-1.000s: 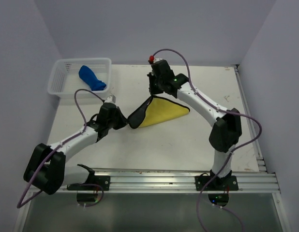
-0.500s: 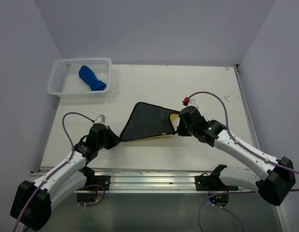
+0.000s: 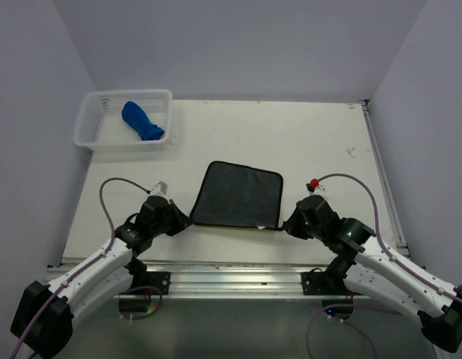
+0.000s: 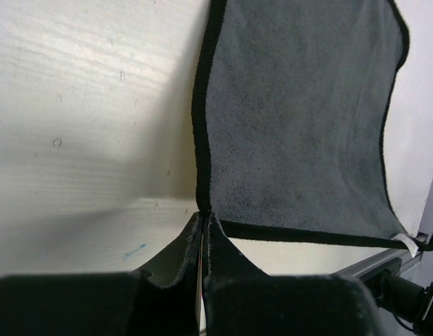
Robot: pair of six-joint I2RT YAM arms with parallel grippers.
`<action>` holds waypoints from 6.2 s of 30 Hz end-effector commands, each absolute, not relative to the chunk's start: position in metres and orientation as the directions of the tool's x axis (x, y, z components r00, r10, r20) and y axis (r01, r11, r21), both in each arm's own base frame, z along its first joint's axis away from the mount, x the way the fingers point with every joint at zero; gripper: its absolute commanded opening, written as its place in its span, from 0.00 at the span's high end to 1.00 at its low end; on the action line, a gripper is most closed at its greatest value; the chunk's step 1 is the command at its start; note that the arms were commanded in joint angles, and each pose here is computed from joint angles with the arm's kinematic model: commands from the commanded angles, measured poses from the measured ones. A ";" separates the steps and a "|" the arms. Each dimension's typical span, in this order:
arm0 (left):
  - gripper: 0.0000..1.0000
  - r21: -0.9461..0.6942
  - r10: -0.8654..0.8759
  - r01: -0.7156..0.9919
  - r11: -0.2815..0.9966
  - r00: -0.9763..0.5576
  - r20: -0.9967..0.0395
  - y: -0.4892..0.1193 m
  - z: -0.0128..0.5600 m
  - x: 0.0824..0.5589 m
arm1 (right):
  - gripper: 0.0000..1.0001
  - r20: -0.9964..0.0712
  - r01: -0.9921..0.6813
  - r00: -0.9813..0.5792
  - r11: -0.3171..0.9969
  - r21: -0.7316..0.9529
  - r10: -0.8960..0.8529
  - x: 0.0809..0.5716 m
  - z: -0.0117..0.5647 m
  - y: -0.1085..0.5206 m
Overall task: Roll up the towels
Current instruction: Flatten the towel, then fold the towel
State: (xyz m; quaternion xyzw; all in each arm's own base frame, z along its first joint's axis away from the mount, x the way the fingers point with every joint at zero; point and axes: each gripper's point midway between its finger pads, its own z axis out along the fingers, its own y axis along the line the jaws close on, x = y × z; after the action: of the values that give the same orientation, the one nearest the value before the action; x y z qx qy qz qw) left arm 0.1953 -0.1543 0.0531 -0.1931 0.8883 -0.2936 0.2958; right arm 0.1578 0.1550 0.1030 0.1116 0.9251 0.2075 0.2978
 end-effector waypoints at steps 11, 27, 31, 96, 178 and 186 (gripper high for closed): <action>1.00 -0.564 -0.528 -0.180 0.806 -0.648 -0.548 -0.163 0.098 0.259 | 1.00 -0.549 0.277 -0.713 0.894 0.351 0.437 0.181 0.104 0.133; 1.00 -0.552 -0.534 -0.185 0.813 -0.616 -0.579 -0.179 0.121 0.318 | 1.00 -0.673 0.378 -0.553 0.868 0.323 0.492 0.237 0.124 0.125; 1.00 -0.548 -0.528 -0.177 0.818 -0.610 -0.591 -0.181 0.122 0.329 | 1.00 -0.659 0.378 -0.569 0.868 0.322 0.492 0.255 0.123 0.128; 0.83 -0.491 -0.465 -0.167 0.855 -0.665 -0.584 -0.220 0.081 0.443 | 1.00 -0.618 0.488 -0.619 0.854 0.181 0.485 0.371 0.068 0.100; 1.00 -0.355 -0.386 -0.202 0.913 -0.711 -0.587 -0.168 0.014 0.301 | 0.87 -0.421 -0.118 -0.904 0.903 0.414 0.074 0.320 0.058 0.346; 1.00 -0.372 -0.399 -0.206 0.905 -0.717 -0.572 -0.173 0.012 0.264 | 0.87 -0.390 -0.162 -0.920 0.869 0.467 0.038 0.303 0.057 0.389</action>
State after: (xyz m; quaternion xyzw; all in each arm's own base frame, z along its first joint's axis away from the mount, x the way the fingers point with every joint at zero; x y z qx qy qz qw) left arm 0.2745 -0.1879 0.0167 -0.1364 0.9176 -0.1629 0.3359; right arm 0.3022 0.3649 0.0333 -0.0290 0.9582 0.2107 0.1914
